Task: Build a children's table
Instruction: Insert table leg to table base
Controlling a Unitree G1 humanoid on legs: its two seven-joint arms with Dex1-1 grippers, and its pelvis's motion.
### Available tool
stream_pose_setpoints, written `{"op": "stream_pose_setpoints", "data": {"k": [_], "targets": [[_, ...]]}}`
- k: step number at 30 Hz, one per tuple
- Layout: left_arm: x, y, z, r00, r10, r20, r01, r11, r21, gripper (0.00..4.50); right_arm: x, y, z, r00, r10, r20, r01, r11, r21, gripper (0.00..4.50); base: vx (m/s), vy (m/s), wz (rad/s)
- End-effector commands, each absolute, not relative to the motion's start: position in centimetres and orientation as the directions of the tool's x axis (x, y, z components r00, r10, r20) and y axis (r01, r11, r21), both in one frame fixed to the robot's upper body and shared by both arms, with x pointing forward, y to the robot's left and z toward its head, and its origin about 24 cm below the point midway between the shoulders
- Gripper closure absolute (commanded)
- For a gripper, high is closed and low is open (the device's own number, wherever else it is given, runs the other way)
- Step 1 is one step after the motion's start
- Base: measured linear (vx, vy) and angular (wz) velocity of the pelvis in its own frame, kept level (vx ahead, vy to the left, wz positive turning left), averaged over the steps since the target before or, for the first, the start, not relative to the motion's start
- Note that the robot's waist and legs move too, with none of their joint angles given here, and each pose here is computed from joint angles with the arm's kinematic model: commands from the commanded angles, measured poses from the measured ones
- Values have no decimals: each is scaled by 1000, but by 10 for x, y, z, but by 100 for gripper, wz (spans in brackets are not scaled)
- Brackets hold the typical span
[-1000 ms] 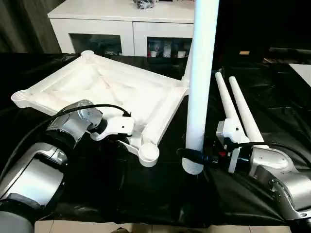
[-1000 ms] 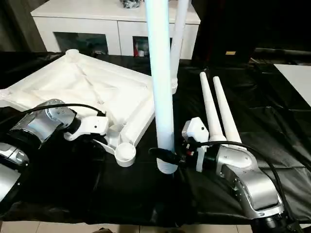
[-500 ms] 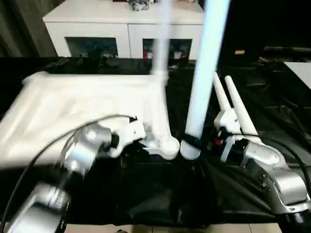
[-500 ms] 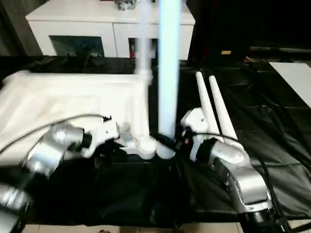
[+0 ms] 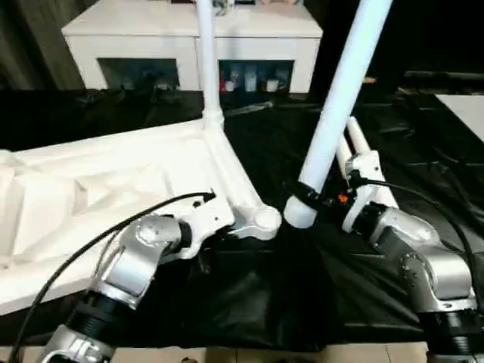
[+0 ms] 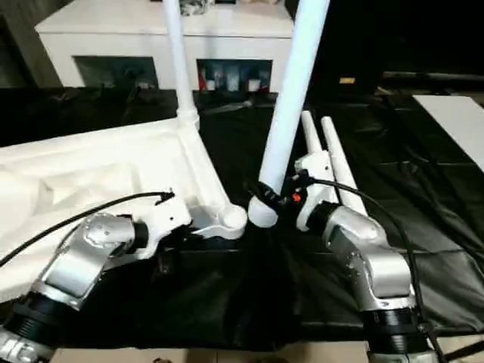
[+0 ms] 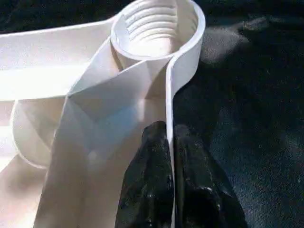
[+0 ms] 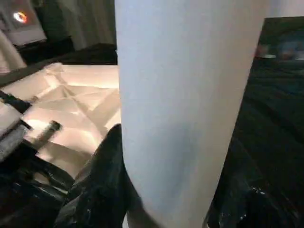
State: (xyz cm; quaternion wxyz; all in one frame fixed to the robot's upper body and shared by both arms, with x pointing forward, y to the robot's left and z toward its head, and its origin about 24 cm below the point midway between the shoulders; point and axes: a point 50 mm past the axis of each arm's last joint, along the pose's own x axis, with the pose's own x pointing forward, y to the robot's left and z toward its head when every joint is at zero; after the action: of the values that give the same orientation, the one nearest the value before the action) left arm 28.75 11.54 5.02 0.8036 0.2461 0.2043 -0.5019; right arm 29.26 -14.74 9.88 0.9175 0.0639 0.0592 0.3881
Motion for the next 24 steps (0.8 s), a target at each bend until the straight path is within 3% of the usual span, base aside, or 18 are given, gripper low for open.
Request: {"op": "stream_pose_setpoints", "data": {"k": [1,2,3,7,10,24], "targets": [[287,106,47,469,-711,-524,876,450,173,449,296,-144,104,678,734,-47,-720,676,157,265,0,0,0],[287,105,48,482,-711,-512,869,464,175,449,297,-143,104,678,734,-48,-720,676,157,265,0,0,0],[288,104,48,488,-712,-505,866,469,175,402,297,-143,104,678,734,-47,-720,675,160,265,0,0,0],[287,102,50,480,-724,-495,869,471,153,384,298,-143,105,671,740,-53,-727,670,153,265,0,0,0],[287,107,51,489,-706,-511,866,464,188,346,297,-143,105,659,750,-55,-738,659,148,265,0,0,0],[289,133,43,450,-614,-649,877,443,189,346,299,-144,108,646,761,-62,-753,648,115,265,0,0,0]]}}
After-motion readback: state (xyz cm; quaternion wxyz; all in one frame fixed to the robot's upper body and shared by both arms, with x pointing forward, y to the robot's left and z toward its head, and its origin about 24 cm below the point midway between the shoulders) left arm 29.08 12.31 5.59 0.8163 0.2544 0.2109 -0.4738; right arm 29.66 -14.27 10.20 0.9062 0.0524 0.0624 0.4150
